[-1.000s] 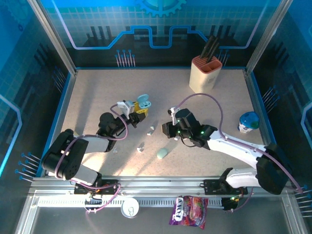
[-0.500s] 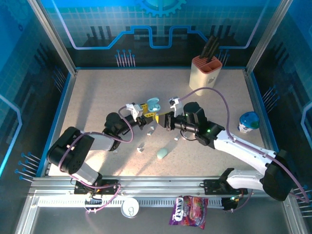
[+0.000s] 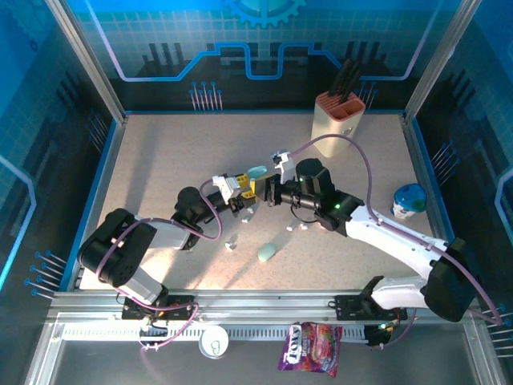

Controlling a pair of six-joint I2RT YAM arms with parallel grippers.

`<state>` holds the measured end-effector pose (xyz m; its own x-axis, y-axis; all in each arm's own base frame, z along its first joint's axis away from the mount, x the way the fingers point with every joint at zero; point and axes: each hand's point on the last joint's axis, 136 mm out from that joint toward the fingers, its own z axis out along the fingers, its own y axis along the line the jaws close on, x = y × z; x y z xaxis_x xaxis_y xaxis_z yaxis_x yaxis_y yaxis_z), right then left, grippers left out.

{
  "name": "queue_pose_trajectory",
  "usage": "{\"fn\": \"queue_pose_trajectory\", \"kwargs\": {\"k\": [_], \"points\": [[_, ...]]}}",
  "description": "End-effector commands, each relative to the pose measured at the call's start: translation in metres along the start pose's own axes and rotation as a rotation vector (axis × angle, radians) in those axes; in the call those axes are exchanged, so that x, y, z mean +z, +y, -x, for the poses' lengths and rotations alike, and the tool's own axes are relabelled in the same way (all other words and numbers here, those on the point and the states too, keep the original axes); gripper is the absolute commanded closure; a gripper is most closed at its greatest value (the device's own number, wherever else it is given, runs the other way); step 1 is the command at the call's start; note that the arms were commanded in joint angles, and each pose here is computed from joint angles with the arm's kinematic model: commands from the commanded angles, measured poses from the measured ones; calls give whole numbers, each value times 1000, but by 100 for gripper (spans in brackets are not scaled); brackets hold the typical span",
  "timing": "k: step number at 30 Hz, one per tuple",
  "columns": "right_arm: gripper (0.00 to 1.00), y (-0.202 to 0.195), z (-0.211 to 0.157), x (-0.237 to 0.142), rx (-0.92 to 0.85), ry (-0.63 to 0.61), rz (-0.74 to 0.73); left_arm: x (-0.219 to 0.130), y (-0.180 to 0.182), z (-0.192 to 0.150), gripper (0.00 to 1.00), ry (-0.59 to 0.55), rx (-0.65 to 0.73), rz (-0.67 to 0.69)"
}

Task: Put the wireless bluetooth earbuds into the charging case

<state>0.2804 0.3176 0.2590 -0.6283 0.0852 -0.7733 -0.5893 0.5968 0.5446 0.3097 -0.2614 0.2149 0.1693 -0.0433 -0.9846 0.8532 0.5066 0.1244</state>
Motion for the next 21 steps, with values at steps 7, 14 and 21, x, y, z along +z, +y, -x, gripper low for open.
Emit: {"fn": "queue_pose_trajectory", "kwargs": {"k": [7, 14, 21], "points": [[82, -12, 3, 2, -9, 4, -59, -2, -12, 18, 73, -57, 64, -43], [82, -13, 3, 4, 2, -9, -54, -3, -15, 16, 73, -54, 69, -59], [82, -15, 3, 5, 7, -13, -64, -3, -16, 17, 73, -56, 74, -61]]}}
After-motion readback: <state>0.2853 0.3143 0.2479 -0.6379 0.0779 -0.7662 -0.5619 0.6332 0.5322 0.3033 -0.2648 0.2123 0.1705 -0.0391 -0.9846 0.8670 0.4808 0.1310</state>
